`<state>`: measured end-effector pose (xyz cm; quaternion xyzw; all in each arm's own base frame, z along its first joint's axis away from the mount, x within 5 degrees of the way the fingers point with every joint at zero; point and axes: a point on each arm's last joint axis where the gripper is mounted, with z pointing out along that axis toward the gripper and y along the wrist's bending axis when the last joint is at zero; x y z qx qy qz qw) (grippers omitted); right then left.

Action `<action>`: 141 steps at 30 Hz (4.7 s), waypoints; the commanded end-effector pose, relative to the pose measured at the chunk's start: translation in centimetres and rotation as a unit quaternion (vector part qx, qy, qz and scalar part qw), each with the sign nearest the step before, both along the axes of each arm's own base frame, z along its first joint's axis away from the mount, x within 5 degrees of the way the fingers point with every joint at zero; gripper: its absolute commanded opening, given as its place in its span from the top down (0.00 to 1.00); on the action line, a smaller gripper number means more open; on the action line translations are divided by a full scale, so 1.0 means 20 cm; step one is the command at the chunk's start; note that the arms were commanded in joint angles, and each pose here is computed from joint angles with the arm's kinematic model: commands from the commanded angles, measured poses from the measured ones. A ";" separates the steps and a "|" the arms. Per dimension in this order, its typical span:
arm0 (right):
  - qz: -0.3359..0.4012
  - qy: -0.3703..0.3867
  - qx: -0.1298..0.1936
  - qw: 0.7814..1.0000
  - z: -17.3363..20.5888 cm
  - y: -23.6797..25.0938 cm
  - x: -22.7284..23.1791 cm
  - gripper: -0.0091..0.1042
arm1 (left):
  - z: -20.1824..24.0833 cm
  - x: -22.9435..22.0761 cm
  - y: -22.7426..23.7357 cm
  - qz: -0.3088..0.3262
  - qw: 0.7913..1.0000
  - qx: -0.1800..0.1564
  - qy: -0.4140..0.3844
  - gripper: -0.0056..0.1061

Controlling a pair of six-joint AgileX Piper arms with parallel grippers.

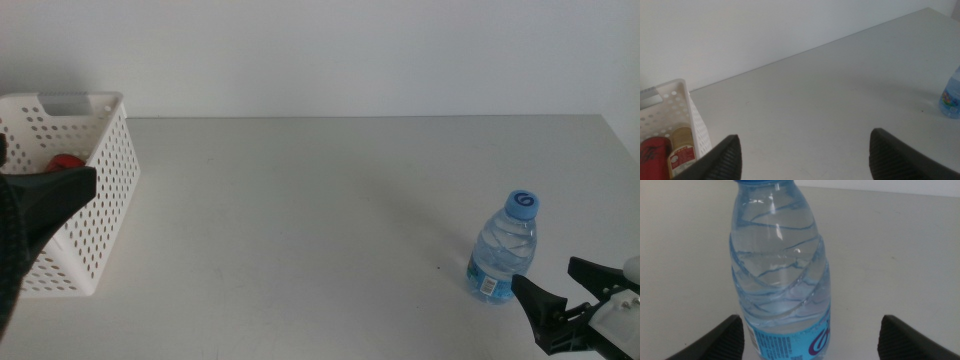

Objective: Use arms to grab the bottles and put them into the dustbin to the left of the table.

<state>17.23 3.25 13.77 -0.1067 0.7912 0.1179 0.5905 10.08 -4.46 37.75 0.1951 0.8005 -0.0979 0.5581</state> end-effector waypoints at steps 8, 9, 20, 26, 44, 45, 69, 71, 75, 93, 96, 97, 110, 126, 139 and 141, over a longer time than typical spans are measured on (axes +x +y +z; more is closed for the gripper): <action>0.036 -0.121 0.030 0.992 0.13 0.04 0.10 0.09 | 0.06 0.01 -0.01 0.001 0.999 -0.030 -0.036 0.20; 0.040 -0.122 0.033 0.991 0.13 0.04 0.11 0.09 | 0.06 0.01 -0.01 0.001 0.999 -0.030 -0.036 0.20; 0.060 -0.153 0.046 0.985 0.20 0.06 0.21 0.09 | 0.06 0.01 -0.01 0.001 0.999 -0.030 -0.036 0.20; 0.064 -0.130 0.048 0.988 0.15 0.07 0.25 0.09 | 0.06 0.01 -0.01 0.001 0.999 -0.030 -0.036 0.20; 0.086 -0.097 0.029 0.991 0.02 0.09 0.33 0.83 | 0.06 0.01 -0.01 0.001 0.999 -0.030 -0.036 0.20; 0.088 -0.096 0.033 0.991 0.02 0.10 0.33 0.93 | 0.06 0.01 -0.01 0.001 0.999 -0.030 -0.036 0.20; 0.244 -0.125 0.094 0.957 0.39 0.99 1.03 0.93 | 0.06 0.01 -0.01 0.001 0.999 -0.030 -0.036 0.20; 0.249 -0.128 0.099 0.955 0.36 1.04 1.08 0.93 | 0.06 0.01 -0.01 0.001 0.999 -0.030 -0.036 0.20; 0.260 -0.131 0.099 0.952 0.30 1.13 1.14 0.93 | 0.06 0.01 -0.01 0.001 0.999 -0.030 -0.036 0.20; 0.290 -0.152 0.066 0.943 0.33 1.19 1.11 0.18 | 0.06 0.01 -0.01 0.001 0.999 -0.030 -0.036 0.20; 0.301 -0.126 0.057 0.944 0.39 1.18 1.07 0.14 | 0.06 0.01 -0.01 0.001 0.999 -0.030 -0.036 0.20; 0.304 -0.116 0.050 0.944 0.42 1.17 1.06 0.15 | 0.06 0.01 -0.01 0.001 0.999 -0.030 -0.036 0.20; 0.275 -0.063 0.043 0.959 0.89 0.92 0.69 0.26 | 0.06 0.01 -0.01 0.001 0.999 -0.030 -0.036 0.20; 0.097 -0.039 0.007 0.994 1.34 0.48 0.25 0.26 | 0.06 0.01 -0.01 0.001 0.999 -0.030 -0.036 0.20; 0.154 0.032 -0.023 0.987 1.37 0.46 0.12 0.26 | 0.06 0.01 -0.01 0.001 0.999 -0.030 -0.036 0.20; 0.153 0.031 -0.023 0.987 1.37 0.46 0.12 0.26 | 0.06 0.01 -0.01 0.001 0.999 -0.030 -0.036 0.20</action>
